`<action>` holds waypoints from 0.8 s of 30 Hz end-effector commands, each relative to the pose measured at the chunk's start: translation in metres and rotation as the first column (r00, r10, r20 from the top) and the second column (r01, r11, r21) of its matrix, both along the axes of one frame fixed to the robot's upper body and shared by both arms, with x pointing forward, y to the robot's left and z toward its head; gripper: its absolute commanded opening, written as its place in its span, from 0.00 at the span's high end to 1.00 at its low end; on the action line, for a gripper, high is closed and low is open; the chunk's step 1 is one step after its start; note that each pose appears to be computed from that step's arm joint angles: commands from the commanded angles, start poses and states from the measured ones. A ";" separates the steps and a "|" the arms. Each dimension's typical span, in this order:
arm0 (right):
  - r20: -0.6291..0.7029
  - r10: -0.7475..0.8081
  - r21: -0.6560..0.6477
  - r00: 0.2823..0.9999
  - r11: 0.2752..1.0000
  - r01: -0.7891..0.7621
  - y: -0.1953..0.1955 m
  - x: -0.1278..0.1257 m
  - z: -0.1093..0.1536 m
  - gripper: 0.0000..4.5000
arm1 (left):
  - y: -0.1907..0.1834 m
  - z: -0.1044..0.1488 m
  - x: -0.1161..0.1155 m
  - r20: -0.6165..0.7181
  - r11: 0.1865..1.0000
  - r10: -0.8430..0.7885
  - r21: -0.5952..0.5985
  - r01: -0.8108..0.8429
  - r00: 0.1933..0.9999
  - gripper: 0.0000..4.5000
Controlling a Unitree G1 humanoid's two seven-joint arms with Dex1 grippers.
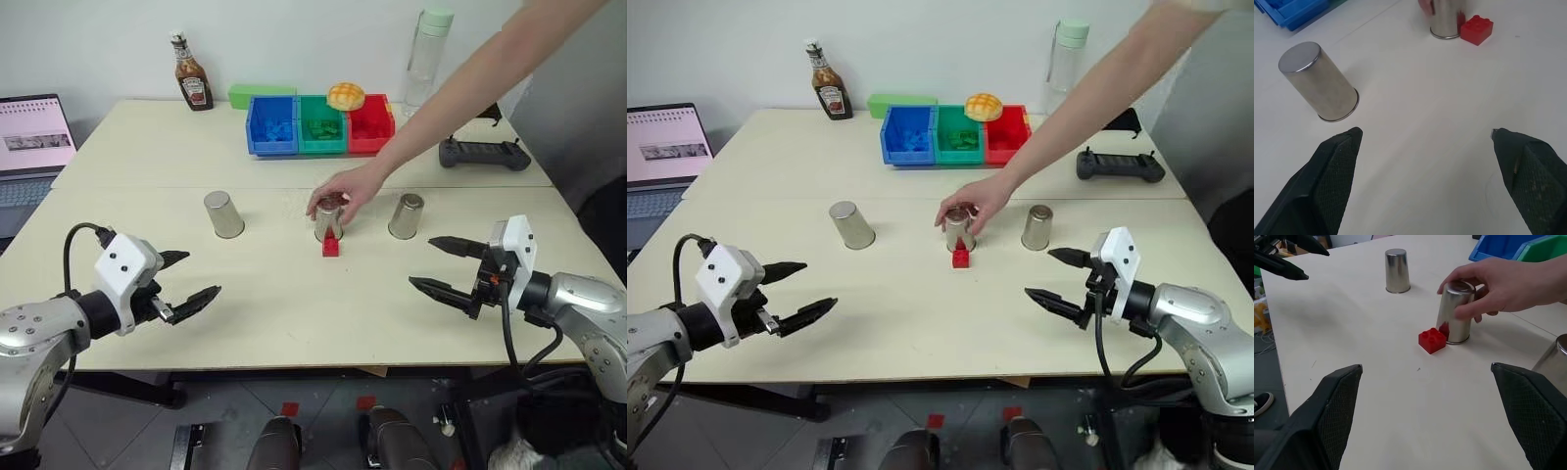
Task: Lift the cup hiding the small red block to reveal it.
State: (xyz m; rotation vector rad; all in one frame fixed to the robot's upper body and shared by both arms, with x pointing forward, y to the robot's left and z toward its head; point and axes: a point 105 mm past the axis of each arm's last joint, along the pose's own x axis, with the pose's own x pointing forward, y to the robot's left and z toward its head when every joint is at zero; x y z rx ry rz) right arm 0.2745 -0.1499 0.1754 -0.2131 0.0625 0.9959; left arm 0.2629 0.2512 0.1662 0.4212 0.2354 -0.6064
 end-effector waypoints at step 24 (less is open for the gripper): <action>0.028 0.032 -0.008 0.999 0.999 -0.032 0.007 -0.006 0.005 0.01 | -0.001 0.006 0.004 0.017 0.999 -0.025 0.021 0.024 1.000 0.00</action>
